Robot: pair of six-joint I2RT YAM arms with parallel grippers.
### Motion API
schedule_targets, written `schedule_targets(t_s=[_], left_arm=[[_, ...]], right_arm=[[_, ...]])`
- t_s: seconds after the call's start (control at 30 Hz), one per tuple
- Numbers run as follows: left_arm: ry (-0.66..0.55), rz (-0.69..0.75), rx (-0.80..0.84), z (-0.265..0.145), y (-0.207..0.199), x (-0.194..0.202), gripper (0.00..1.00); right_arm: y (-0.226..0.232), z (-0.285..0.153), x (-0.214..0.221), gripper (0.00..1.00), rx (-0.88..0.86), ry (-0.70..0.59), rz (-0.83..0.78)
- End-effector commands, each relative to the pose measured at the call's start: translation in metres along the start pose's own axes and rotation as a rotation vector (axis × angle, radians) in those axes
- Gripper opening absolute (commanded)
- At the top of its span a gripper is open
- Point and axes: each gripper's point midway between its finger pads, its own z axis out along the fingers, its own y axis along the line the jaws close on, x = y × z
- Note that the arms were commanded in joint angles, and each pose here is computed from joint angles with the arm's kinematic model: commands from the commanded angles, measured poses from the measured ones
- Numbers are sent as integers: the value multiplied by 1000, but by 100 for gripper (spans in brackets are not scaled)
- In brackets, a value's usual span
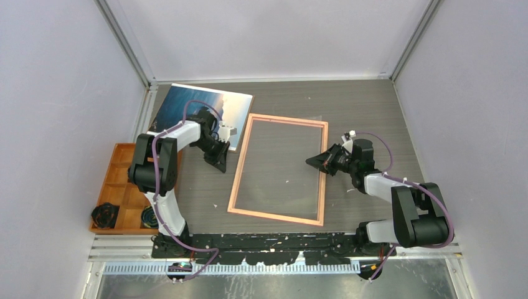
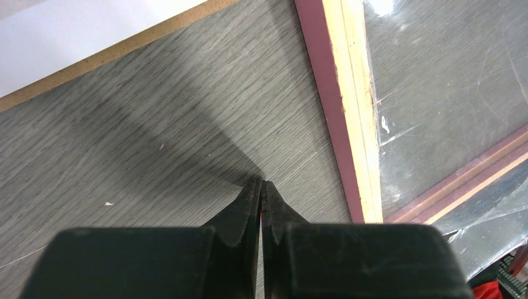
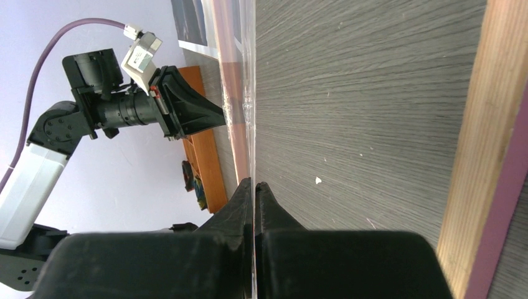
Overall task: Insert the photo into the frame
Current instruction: Place the photo frame item in the photo frame.
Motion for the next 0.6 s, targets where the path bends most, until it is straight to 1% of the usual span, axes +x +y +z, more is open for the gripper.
schedule_targets(t_s=[0.0,0.57], left_arm=[[-26,27,2,-2,-2,-7,5],[-13,51,5,3,-9,-7,4]], right_arm=[[7,1,-2,1,-33,15,-42],[-10,-2,-9,1,-10,-3,-16]])
